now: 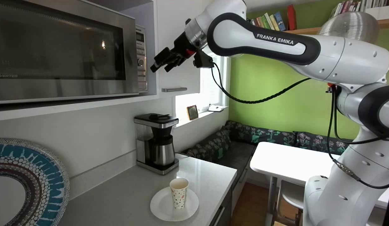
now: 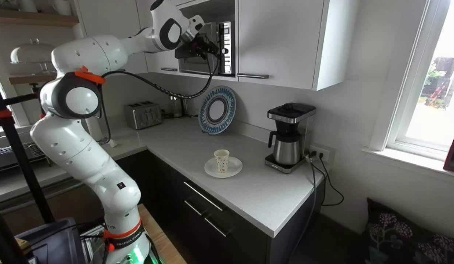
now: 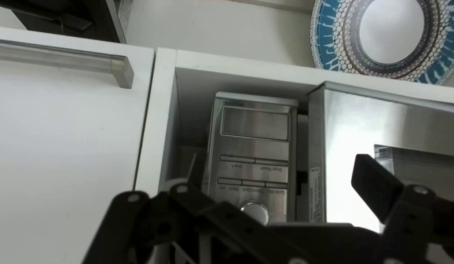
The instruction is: Open the microwave door
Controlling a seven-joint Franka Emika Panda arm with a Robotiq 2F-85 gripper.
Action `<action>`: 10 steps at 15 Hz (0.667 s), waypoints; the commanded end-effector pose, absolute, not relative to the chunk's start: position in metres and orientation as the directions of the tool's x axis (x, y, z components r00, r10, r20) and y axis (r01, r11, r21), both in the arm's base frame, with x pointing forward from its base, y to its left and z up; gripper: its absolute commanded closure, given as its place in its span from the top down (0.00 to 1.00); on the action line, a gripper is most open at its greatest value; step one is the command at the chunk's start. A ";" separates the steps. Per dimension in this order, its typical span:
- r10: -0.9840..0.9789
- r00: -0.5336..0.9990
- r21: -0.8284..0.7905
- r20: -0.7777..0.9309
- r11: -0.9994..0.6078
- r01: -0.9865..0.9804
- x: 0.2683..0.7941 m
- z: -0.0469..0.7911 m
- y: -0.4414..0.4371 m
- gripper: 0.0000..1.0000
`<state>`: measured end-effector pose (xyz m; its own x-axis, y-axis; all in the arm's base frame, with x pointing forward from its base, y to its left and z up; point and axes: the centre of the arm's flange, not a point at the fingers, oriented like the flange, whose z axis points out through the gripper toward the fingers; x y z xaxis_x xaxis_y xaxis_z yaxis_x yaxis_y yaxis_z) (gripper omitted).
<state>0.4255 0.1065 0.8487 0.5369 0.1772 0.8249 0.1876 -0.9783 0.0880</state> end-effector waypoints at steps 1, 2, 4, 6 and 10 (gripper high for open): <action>0.216 0.599 0.095 0.771 -0.969 0.226 0.398 0.872 0.110 1.00; 0.223 0.611 0.096 0.760 -0.968 0.233 0.392 0.878 0.111 1.00; 0.229 0.629 0.110 0.743 -0.969 0.223 0.377 0.889 0.113 1.00; 0.224 0.639 0.114 0.736 -0.971 0.209 0.363 0.901 0.115 1.00; 0.218 0.639 0.136 0.737 -0.975 0.176 0.340 0.920 0.118 1.00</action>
<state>0.3547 0.1138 0.9057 0.6241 0.2262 0.7479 0.2064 -0.9709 0.1214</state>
